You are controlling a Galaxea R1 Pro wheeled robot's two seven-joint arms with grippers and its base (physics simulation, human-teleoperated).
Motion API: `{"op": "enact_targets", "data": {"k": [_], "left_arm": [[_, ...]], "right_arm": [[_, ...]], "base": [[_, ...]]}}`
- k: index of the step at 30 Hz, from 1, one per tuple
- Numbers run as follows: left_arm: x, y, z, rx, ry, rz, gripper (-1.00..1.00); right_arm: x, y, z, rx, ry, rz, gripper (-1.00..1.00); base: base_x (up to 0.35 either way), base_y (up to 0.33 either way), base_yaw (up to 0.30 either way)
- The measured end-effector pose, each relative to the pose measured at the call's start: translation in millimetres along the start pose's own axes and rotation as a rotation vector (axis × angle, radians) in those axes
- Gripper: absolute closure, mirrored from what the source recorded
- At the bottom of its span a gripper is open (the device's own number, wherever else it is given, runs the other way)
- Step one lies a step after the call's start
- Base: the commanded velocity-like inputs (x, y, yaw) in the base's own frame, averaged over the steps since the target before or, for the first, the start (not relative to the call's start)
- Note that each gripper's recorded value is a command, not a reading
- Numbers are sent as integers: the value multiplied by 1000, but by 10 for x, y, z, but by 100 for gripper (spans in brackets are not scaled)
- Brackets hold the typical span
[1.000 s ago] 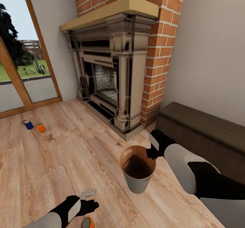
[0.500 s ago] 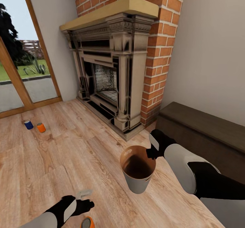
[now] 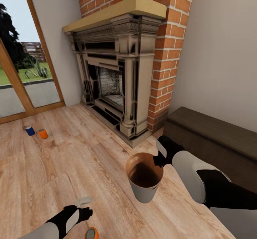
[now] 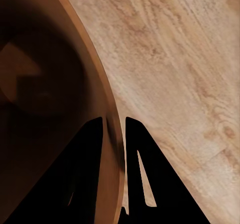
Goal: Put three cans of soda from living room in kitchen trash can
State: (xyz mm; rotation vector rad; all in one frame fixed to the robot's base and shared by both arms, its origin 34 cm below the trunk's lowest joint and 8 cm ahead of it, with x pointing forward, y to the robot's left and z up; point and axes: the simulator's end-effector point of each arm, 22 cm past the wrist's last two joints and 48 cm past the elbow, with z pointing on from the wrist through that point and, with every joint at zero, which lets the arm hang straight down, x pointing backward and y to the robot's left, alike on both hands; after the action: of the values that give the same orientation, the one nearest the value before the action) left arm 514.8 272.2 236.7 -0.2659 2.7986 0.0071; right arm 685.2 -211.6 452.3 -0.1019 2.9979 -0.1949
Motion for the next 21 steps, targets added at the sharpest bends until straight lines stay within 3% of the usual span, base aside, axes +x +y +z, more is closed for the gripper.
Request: {"op": "enact_targets", "data": {"k": [7, 14, 21], "left_arm": [[119, -102, 11, 8, 18, 7, -100], [319, -432, 8, 50, 47, 13, -100], [357, -476, 6, 54, 56, 12, -100]], "right_arm": [[0, 8, -1, -2, 0, 0, 100], [0, 0, 0, 0, 0, 0, 100], [0, 15, -2, -3, 0, 0, 100]], "base": [[0, 0, 0], [0, 0, 0], [0, 0, 0]]}}
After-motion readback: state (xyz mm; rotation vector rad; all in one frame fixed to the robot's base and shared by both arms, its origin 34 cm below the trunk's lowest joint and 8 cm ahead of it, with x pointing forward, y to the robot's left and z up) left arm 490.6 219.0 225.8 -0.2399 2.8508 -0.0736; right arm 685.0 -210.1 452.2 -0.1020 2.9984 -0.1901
